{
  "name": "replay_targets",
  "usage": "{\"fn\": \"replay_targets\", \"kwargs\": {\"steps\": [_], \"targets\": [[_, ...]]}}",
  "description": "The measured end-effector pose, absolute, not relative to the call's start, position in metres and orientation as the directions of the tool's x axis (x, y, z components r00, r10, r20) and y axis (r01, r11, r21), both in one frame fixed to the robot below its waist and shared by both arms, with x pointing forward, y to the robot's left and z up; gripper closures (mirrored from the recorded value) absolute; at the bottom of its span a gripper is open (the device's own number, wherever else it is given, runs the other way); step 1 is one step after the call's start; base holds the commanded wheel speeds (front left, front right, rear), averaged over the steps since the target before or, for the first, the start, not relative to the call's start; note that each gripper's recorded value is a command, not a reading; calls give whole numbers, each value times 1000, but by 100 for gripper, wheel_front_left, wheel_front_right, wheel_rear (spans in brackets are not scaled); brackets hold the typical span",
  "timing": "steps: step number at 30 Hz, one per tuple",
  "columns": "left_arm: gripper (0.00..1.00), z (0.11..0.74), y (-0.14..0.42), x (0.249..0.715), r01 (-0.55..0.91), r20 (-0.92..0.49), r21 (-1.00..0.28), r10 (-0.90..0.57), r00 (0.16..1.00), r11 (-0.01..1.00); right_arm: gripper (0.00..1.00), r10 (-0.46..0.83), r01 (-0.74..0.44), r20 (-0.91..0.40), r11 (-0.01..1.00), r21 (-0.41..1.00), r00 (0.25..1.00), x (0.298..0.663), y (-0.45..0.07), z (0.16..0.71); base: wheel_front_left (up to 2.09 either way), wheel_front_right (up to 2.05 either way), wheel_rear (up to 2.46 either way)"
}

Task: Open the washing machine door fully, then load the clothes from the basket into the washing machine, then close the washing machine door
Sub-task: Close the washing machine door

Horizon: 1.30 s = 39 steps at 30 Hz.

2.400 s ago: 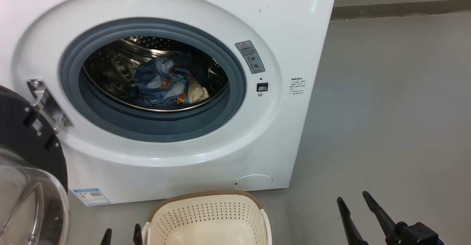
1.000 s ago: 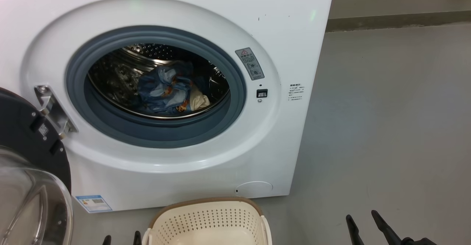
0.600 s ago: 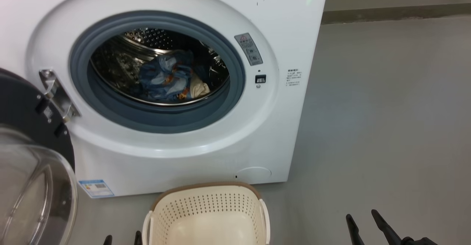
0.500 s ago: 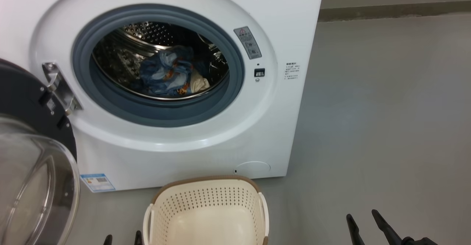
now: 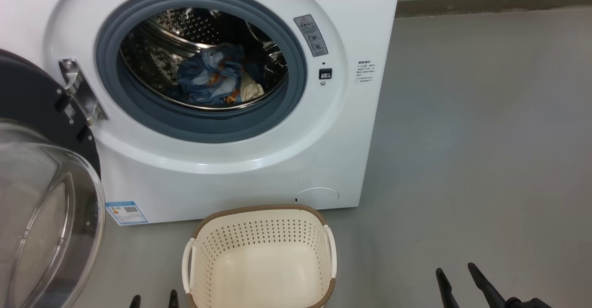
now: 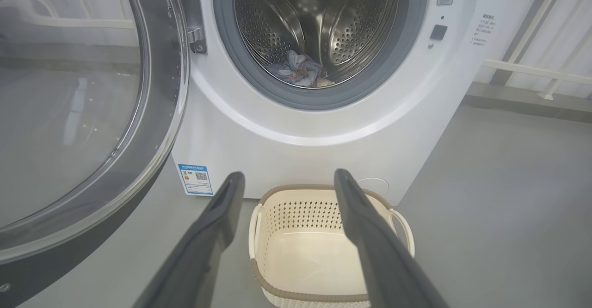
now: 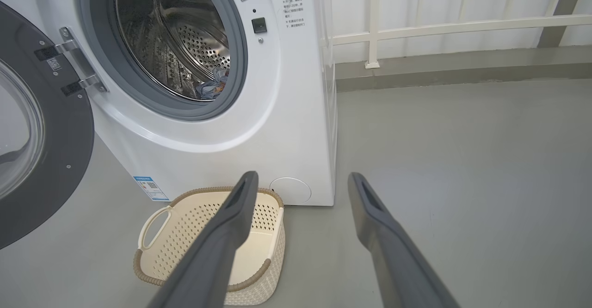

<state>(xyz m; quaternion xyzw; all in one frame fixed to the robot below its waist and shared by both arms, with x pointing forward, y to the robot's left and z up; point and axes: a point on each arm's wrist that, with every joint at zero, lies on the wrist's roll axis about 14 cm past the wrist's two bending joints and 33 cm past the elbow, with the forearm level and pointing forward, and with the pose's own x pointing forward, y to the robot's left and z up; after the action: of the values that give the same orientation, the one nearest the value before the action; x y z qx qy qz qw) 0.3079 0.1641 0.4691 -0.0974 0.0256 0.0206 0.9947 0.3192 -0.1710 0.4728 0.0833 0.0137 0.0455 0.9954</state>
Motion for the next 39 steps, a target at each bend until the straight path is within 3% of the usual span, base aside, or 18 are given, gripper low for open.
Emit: {"fn": "replay_targets", "kwargs": {"steps": [10, 23, 31, 39], "targets": [[0, 469, 174, 302, -82, -55, -190, 73, 996, 978, 0, 130, -125, -17, 978, 167, 991, 326, -160, 474, 0, 0, 0], [0, 474, 231, 264, -288, -37, -173, 286, 958, 942, 0, 333, -324, -26, 931, 166, 943, 348, -97, 471, 0, 0, 0], [0, 476, 271, 222, -454, -28, -165, 456, 889, 876, 0, 506, -493, -38, 852, 177, 862, 356, -34, 467, 0, 0, 0], [0, 486, 309, 181, -632, -17, -180, 640, 768, 754, 0, 695, -682, -28, 712, 167, 718, 365, 41, 468, 0, 0, 0]]}}
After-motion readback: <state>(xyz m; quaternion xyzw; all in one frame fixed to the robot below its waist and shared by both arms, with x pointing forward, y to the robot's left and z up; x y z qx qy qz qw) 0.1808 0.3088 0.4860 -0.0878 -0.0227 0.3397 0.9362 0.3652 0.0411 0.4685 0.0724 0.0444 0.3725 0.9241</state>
